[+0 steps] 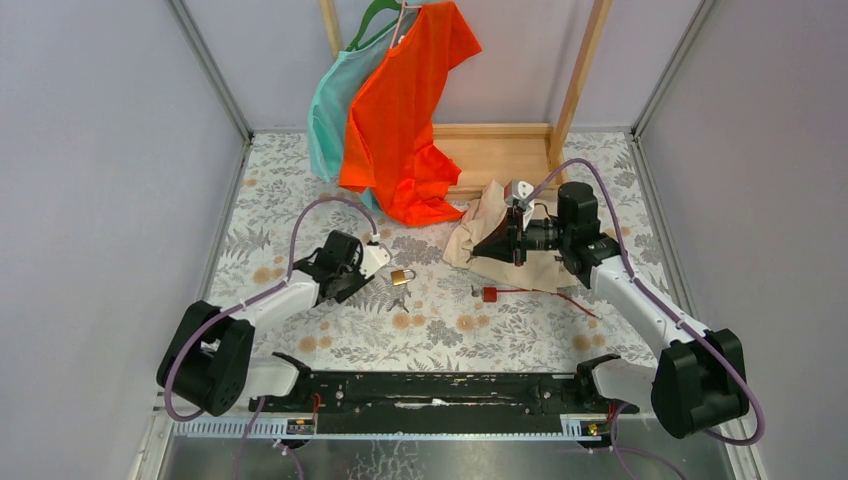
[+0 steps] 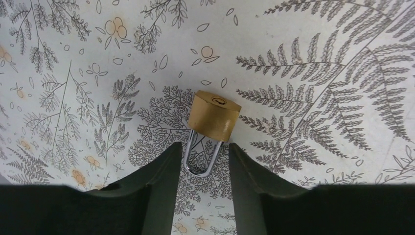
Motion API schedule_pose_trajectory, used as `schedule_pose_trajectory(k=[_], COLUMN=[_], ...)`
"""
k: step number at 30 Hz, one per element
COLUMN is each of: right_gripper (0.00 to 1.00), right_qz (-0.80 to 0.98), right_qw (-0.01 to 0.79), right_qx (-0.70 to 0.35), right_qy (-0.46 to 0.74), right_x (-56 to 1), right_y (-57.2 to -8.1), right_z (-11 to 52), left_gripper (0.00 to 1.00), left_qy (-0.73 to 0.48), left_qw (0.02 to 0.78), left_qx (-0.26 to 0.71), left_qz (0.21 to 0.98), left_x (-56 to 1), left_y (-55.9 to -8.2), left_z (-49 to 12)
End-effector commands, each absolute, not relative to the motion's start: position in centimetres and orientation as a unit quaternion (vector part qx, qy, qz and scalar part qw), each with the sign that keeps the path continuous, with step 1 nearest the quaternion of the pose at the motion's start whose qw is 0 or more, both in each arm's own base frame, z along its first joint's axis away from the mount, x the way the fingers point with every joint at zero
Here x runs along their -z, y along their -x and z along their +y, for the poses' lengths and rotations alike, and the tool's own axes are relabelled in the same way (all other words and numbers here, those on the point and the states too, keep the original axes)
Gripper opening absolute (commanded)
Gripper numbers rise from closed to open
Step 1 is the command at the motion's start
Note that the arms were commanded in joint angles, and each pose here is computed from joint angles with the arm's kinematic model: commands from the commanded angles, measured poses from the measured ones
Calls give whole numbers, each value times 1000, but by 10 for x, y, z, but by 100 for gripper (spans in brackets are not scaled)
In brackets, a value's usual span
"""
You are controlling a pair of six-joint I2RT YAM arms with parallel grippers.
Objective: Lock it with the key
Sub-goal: Place the lock at the center of the board, then place the key at the center of the board.
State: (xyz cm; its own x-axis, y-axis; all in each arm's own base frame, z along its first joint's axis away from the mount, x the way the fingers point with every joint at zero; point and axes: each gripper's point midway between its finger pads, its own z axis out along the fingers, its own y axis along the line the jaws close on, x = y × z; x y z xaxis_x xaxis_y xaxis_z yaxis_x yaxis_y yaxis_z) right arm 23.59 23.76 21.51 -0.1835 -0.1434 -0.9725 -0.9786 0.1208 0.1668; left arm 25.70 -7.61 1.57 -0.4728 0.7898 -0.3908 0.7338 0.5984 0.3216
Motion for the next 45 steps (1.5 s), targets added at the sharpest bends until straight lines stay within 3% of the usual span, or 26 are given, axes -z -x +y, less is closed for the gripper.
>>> schedule_pose_trajectory(k=[1, 9, 15, 19, 27, 33, 39, 45], right_gripper=[0, 0, 0, 3, 2, 4, 7, 21], right_qz=[593, 601, 617, 623, 652, 685, 708, 722], right_qw=[444, 415, 380, 350, 313, 225, 163, 154], right_qx=[-475, -496, -502, -476, -498, -508, -499, -478], right_qy=[475, 470, 472, 512, 477, 472, 472, 476], right_x=[-217, -201, -184, -165, -143, -107, -79, -67], right_y=[-235, -225, -215, -206, -206, -192, -183, -188], right_z=[245, 279, 320, 348, 418, 475, 512, 519], left_gripper=[50, 81, 99, 100, 100, 100, 100, 100], left_qy=[-439, -438, -393, -356, -234, -144, -101, -93], left_qw=[274, 309, 384, 443, 523, 567, 596, 605], left_qx=[-45, -2, 26, 64, 79, 86, 89, 80], left_qz=[855, 844, 835, 820, 816, 806, 792, 787], left_x=[-21, -57, -115, -169, -259, -318, -342, -348], left_y=[-257, -259, -280, -290, -325, -345, -344, -340], left_z=[-81, -96, -97, -103, -88, -81, -76, -70])
